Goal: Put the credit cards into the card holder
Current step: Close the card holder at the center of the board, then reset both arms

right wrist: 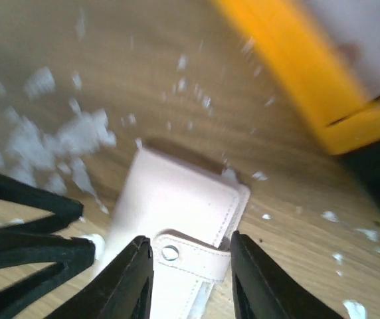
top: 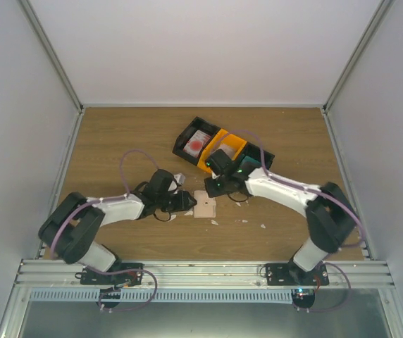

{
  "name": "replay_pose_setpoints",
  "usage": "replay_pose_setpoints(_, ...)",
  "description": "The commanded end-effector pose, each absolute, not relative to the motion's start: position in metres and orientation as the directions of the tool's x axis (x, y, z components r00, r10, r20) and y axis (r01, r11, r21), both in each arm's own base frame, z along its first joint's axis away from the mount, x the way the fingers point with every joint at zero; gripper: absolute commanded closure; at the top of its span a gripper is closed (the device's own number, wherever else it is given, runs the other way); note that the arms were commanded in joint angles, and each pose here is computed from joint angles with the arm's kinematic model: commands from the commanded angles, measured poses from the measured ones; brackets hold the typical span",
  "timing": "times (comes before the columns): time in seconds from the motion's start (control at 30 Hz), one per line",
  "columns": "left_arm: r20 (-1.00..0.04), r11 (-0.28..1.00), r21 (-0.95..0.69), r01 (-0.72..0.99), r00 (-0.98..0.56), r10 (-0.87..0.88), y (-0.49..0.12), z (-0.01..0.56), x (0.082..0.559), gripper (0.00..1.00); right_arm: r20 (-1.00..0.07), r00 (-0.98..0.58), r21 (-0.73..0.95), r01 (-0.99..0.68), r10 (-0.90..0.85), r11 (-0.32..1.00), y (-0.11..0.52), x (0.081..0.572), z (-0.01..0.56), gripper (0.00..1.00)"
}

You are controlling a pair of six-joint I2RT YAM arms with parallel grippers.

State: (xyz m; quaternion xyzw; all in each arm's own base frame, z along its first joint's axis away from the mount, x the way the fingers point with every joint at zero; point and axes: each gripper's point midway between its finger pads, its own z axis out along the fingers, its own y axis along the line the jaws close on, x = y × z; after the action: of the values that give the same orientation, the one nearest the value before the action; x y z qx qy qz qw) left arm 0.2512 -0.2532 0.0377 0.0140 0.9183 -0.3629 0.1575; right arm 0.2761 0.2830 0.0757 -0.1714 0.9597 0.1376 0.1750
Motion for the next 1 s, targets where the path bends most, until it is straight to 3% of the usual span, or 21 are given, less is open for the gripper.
replay_pose_setpoints(0.0, -0.482, 0.788, -0.573, 0.225, -0.870, -0.102, -0.240, 0.089, 0.274, 0.52, -0.612, -0.778, 0.126, -0.274, -0.143, 0.953, 0.247, 0.302, 0.151, 0.59)
replay_pose_setpoints(0.1, -0.584, 0.815, -0.523, 0.251, -0.802, -0.127, -0.225, 0.129, 0.280, 0.39, -0.706, -0.702, 0.078, -0.206, -0.092, 0.975, 0.213, 0.300, 0.191, 0.43)
replay_pose_setpoints(0.3, -0.786, 0.869, -0.389, 0.306, -0.602, -0.140, -0.183, 0.231, 0.276, 0.03, -0.848, -0.530, 0.091, -0.106, 0.021, 0.990, 0.149, 0.272, 0.267, 0.21)
replay_pose_setpoints(0.33, -0.806, 0.883, -0.367, 0.292, -0.573, -0.145, -0.173, 0.246, 0.273, 0.01, -0.862, -0.504, 0.107, -0.091, 0.047, 0.990, 0.137, 0.265, 0.277, 0.17)
replay_pose_setpoints(0.5, -0.897, 0.904, -0.337, 0.262, -0.380, -0.224, -0.128, 0.322, 0.249, 0.01, -0.918, -0.344, 0.219, -0.023, 0.198, 0.975, 0.082, 0.228, 0.330, 0.01)
replay_pose_setpoints(0.7, -0.945, 0.920, -0.308, 0.243, -0.192, -0.266, -0.083, 0.377, 0.212, 0.01, -0.928, -0.217, 0.298, 0.052, 0.302, 0.953, 0.027, 0.193, 0.364, 0.00)
replay_pose_setpoints(0.97, -0.963, 0.936, -0.267, 0.230, -0.106, -0.248, -0.059, 0.410, 0.189, 0.01, -0.926, -0.169, 0.325, 0.104, 0.339, 0.940, 0.002, 0.178, 0.379, 0.00)
